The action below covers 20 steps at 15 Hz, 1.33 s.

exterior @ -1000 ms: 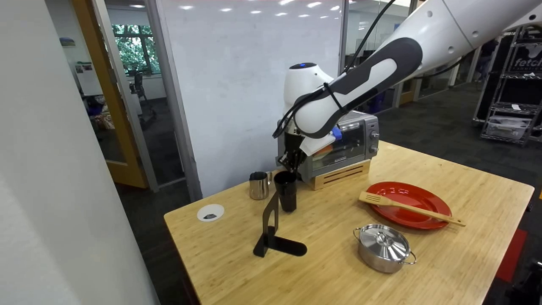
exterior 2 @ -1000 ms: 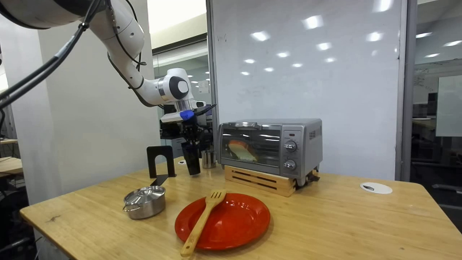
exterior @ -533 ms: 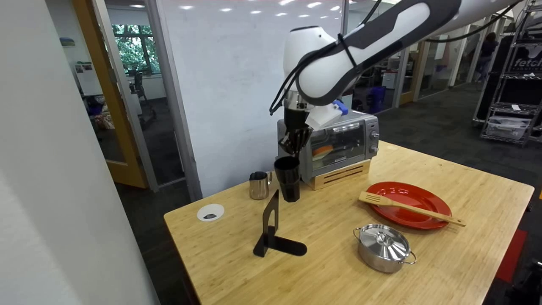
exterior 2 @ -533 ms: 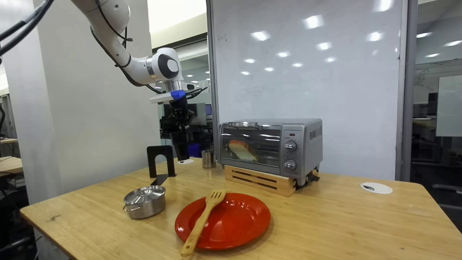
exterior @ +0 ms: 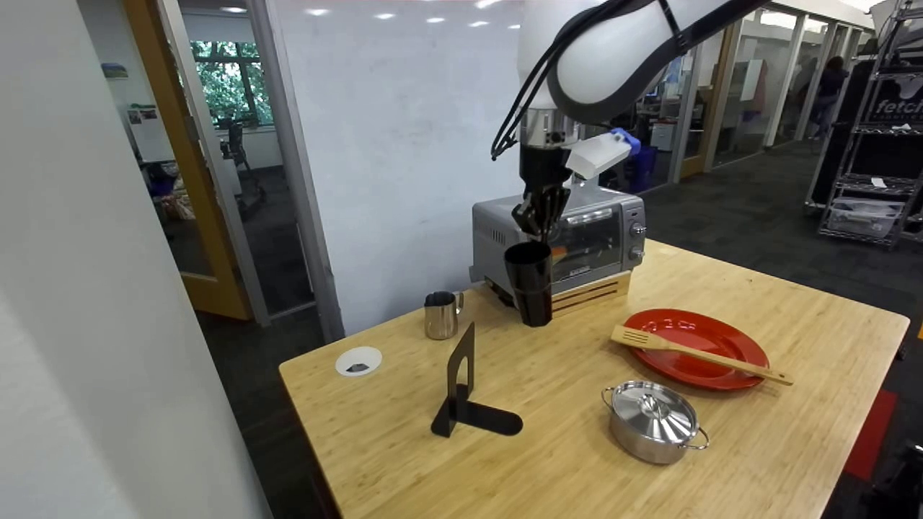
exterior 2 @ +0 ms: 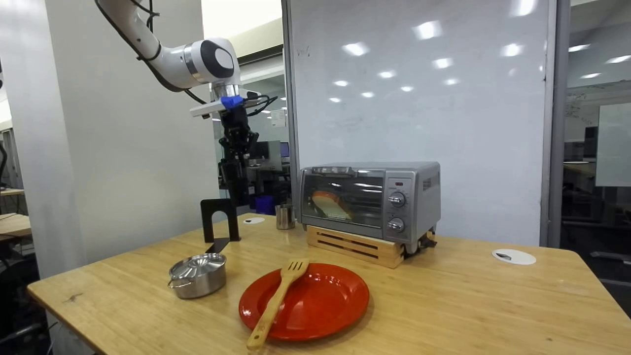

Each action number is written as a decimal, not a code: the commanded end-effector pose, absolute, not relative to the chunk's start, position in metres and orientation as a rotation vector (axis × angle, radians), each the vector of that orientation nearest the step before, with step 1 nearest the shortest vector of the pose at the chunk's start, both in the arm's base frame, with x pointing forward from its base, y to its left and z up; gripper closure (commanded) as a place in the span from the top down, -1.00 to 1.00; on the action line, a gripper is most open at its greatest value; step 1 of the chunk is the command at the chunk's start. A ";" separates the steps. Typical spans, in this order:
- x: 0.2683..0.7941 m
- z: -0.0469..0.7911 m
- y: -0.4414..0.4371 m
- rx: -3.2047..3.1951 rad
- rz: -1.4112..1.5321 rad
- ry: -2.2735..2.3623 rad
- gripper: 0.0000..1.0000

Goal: Move the black to the right side of the table

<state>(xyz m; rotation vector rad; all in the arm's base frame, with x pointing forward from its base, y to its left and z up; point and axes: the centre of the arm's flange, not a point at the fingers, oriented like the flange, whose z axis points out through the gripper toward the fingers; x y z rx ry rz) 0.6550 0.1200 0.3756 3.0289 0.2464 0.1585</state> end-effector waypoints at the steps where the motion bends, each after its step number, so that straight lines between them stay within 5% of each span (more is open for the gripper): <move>1: 0.619 0.390 0.081 3.033 0.182 0.226 -0.97; 20: 0.599 0.390 -0.090 3.077 0.217 -0.373 -0.89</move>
